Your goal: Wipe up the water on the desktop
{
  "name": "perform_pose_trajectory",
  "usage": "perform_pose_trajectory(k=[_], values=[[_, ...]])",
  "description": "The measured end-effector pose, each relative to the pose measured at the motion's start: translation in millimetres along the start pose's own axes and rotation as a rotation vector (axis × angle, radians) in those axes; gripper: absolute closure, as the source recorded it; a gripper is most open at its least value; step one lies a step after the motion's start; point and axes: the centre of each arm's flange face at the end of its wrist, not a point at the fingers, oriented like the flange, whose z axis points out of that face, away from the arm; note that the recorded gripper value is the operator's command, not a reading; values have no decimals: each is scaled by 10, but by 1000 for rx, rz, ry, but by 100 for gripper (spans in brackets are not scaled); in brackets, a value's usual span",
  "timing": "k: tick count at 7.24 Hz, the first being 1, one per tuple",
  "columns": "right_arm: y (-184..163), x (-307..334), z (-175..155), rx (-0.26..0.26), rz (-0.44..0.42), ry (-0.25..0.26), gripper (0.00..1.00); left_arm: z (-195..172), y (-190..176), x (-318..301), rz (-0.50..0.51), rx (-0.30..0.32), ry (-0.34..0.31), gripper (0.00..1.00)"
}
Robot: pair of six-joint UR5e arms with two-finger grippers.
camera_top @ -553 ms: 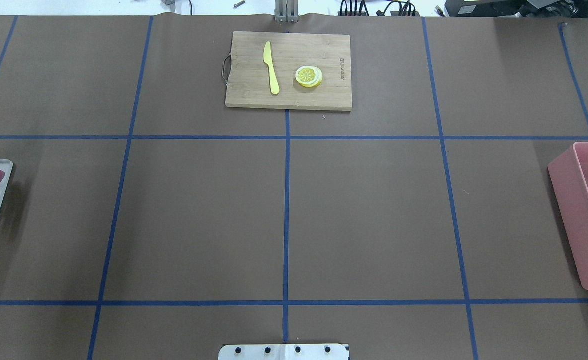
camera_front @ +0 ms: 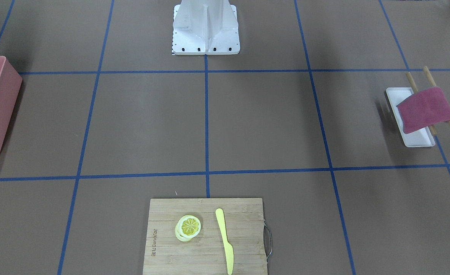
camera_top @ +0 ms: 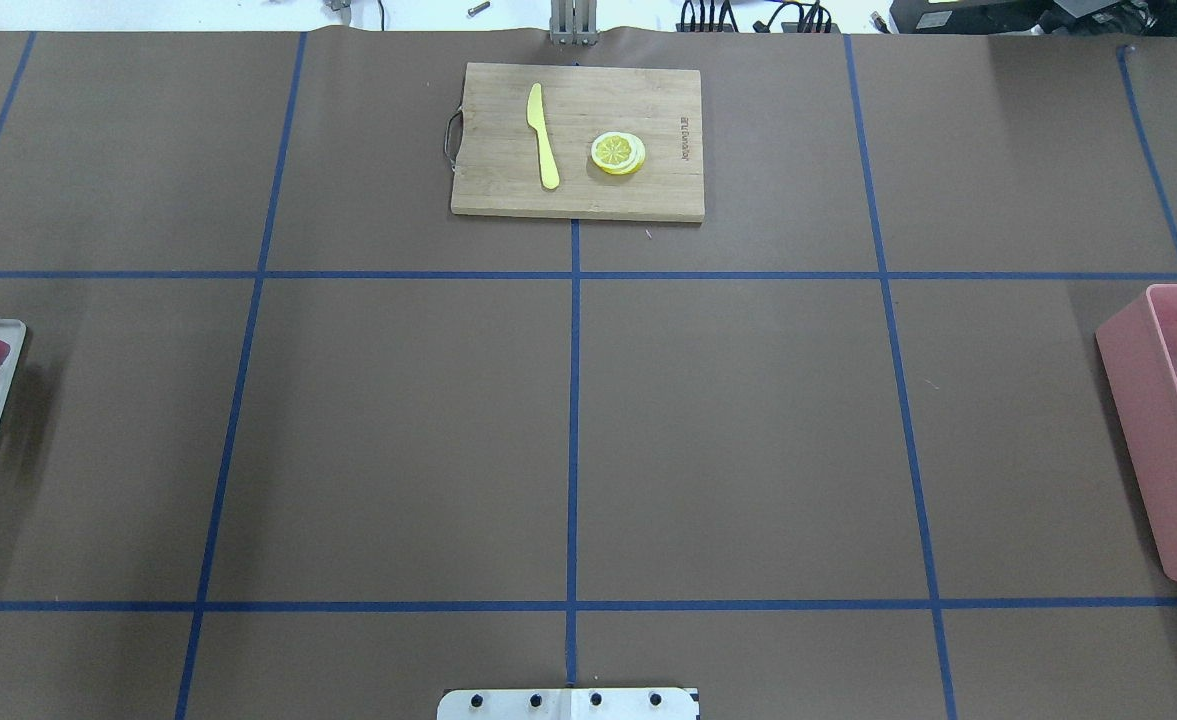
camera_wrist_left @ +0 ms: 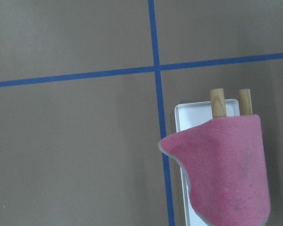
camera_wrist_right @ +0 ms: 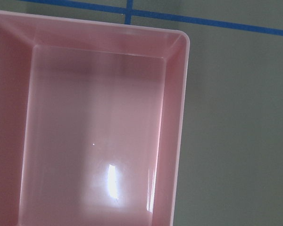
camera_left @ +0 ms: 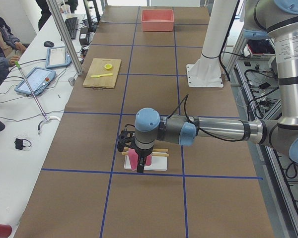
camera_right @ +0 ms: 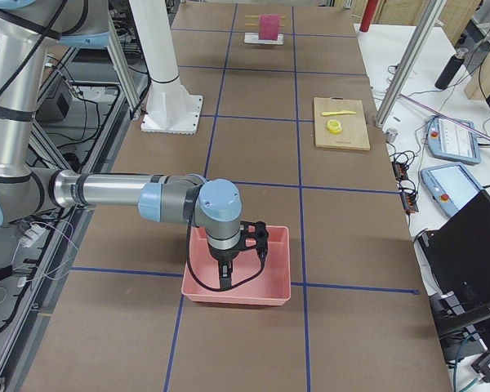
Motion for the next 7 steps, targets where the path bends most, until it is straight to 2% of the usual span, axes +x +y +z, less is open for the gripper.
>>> perform_pose_trajectory(k=[3, 7], values=[[-11, -44, -46, 11, -8, -4, 0, 20, 41, -13, -2, 3, 2, 2], [-40, -70, -81, 19, -13, -4, 0, 32, 10, 78, 20, 12, 67, 2]])
